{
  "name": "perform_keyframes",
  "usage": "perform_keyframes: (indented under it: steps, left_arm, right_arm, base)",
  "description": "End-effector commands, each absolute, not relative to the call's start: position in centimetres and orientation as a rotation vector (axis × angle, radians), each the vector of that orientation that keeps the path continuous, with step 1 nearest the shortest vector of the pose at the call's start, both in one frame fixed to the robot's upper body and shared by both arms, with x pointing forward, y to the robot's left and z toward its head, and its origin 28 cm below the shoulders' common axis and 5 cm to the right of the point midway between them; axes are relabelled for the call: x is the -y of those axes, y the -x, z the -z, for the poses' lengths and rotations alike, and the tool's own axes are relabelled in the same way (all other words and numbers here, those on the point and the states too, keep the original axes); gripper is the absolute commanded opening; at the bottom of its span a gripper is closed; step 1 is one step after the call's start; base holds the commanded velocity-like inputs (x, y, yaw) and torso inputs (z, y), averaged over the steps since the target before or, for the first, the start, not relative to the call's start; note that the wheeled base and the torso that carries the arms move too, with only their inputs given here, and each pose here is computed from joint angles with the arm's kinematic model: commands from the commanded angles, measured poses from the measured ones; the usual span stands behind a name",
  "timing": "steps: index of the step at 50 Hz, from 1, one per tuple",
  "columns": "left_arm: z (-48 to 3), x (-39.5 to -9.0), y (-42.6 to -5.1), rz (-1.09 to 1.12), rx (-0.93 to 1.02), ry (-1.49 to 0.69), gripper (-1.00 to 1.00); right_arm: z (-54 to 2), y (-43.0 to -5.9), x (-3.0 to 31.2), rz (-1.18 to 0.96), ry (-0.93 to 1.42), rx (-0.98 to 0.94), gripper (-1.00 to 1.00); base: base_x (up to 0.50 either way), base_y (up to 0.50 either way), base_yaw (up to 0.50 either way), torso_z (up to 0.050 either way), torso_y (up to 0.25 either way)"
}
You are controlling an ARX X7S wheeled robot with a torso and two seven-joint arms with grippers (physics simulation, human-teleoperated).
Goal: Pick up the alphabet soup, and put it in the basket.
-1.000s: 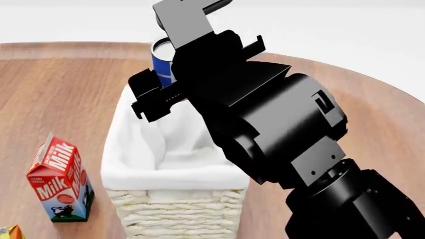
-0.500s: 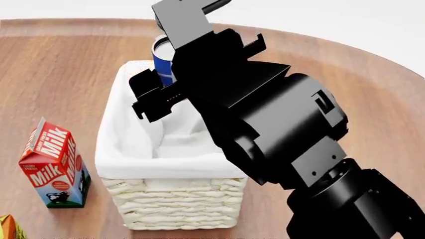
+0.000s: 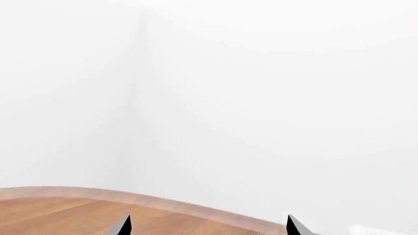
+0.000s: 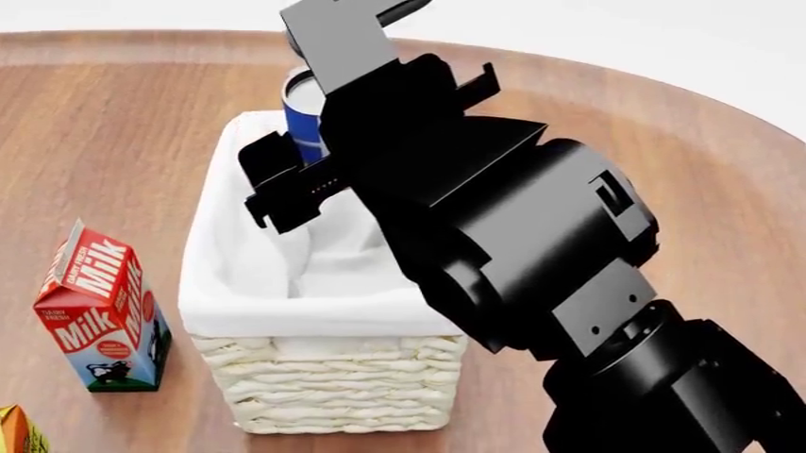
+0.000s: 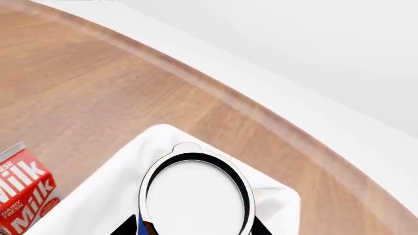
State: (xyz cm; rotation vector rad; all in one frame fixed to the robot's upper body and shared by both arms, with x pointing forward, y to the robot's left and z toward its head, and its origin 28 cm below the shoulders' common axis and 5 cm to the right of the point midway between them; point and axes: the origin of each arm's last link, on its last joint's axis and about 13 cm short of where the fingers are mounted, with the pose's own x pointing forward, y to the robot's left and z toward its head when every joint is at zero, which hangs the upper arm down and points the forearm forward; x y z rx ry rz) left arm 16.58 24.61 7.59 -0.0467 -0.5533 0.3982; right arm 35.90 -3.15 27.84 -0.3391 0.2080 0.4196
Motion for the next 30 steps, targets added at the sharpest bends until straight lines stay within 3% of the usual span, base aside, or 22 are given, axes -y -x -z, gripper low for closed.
perform_keyframes:
  steps: [1,17,30]
  left_arm:
    - [-7.64,-24.47,-16.63,-0.383,0.544,0.036,1.00]
    - [-7.54,-24.57,-16.62,-0.383,0.548,0.046,1.00]
    - [-7.60,-24.57,-16.51,-0.387,0.553,0.051,1.00]
  right_arm:
    - [-28.63,-35.70,2.98,-0.416,0.351,-0.173,-1.00]
    - [-29.01,-35.49,2.85,-0.417,0.353,-0.162,-1.00]
    - [-29.02,-35.39,2.83,-0.415,0.361,-0.158,-1.00]
  base:
    - [0.00,0.00,0.00,0.000,0.000]
    - [0.00,0.00,0.00,0.000,-0.152]
    - [0.00,0.00,0.00,0.000,-0.029]
